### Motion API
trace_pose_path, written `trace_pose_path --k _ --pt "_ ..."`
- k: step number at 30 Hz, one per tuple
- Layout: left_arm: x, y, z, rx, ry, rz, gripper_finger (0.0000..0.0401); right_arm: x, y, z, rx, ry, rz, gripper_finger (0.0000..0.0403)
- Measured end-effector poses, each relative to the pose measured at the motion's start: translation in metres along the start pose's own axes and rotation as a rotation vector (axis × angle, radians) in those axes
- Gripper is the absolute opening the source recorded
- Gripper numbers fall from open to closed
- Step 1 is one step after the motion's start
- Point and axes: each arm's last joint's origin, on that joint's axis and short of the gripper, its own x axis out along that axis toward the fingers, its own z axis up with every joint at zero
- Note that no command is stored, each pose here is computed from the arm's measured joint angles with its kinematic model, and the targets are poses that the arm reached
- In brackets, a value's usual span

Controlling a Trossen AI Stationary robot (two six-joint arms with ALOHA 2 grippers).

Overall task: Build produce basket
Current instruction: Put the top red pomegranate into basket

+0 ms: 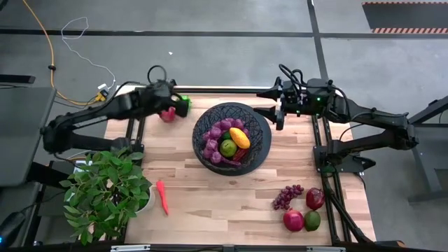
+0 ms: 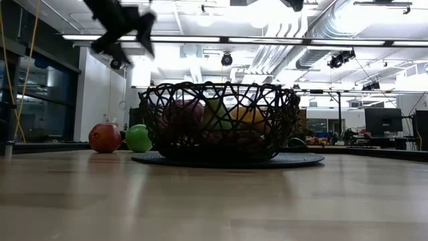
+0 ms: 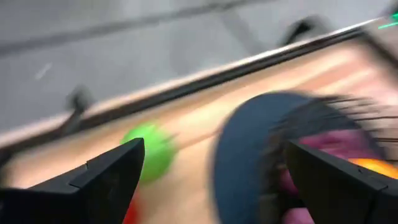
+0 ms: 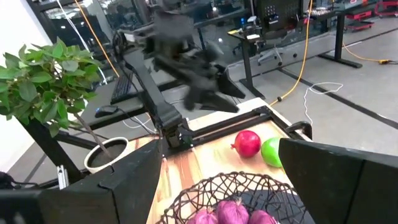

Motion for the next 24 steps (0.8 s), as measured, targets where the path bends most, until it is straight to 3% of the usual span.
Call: trace_pose_path --k 5,9,14,24 --pt "0.035 0.03 -0.017 -0.086 0.278 0.247 0.0372 0.0 0.0 0.0 0.0 0.005 -0.003 0.0305" --pt "0.056 0.043 -0.033 -0.141 0.371 0.352 0.0372 0.0 -0.001 0.0 -0.003 0.001 -0.021 0.0305" --pt "0.076 0.049 -0.055 -0.218 0.395 0.407 0.0372 0.0 -0.001 0.0 -0.003 0.0 -0.021 0.0305" --pt "0.099 0.066 -0.078 -0.425 0.286 0.459 0.0372 0.0 -0.001 0.0 -0.011 0.0 -0.021 0.0305"
